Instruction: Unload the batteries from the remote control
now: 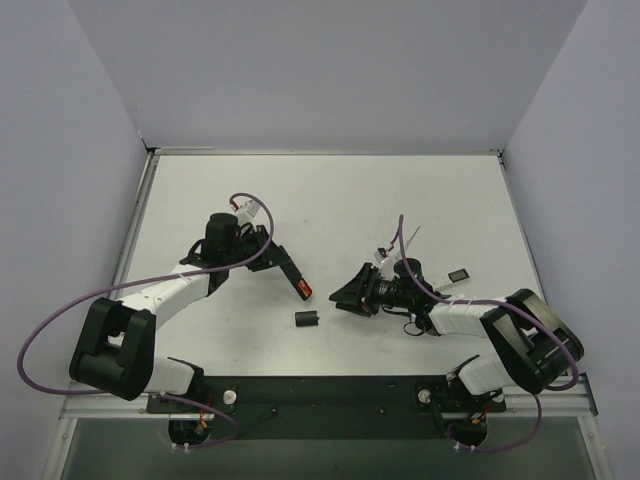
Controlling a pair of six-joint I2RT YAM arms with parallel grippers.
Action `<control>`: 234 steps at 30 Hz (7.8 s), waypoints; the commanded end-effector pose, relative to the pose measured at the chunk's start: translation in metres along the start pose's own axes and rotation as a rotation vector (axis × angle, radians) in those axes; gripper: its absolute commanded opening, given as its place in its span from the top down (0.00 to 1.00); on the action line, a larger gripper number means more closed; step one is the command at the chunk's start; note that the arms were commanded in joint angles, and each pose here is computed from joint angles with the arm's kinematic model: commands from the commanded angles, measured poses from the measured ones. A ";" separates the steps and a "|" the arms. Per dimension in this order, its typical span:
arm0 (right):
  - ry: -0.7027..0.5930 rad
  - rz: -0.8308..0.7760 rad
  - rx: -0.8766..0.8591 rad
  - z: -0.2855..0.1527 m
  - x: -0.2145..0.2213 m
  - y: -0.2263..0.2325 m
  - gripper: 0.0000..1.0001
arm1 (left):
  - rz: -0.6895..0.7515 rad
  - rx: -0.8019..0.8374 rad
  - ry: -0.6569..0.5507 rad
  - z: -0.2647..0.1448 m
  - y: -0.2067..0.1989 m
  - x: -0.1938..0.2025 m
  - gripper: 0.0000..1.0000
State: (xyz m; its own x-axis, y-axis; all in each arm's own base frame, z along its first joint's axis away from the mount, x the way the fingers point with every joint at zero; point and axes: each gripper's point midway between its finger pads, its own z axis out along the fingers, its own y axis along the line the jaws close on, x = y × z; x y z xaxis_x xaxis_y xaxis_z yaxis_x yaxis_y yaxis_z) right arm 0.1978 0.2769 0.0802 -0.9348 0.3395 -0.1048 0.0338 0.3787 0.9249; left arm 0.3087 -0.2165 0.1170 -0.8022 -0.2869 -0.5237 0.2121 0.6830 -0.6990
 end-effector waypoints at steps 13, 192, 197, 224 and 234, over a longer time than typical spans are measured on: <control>-0.030 -0.129 0.016 -0.014 -0.005 0.014 0.57 | 0.052 0.048 0.332 0.011 0.010 -0.003 0.92; -0.187 -0.599 0.536 0.014 -0.035 0.076 0.39 | -0.315 0.010 0.008 -0.012 -0.090 -0.002 1.00; -0.175 -0.595 0.544 0.024 -0.032 0.071 0.45 | -0.324 0.004 -0.005 -0.013 -0.089 -0.004 1.00; -0.119 -0.560 0.693 -0.016 0.003 -0.012 0.60 | -0.335 -0.070 -0.035 -0.022 -0.050 -0.028 1.00; -0.104 -0.570 0.661 -0.009 0.004 0.003 0.58 | -0.328 -0.090 -0.029 -0.018 -0.043 -0.024 1.00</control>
State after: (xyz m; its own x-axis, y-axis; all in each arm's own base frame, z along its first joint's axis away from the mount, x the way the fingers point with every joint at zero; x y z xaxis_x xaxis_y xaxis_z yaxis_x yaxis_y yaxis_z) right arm 0.2072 0.3132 0.1189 -0.7903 0.1072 -0.6033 -0.2573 0.8355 0.4856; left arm 0.2776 -0.2448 0.1538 -0.8763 -0.4466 -0.1807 -0.1404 0.5955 -0.7910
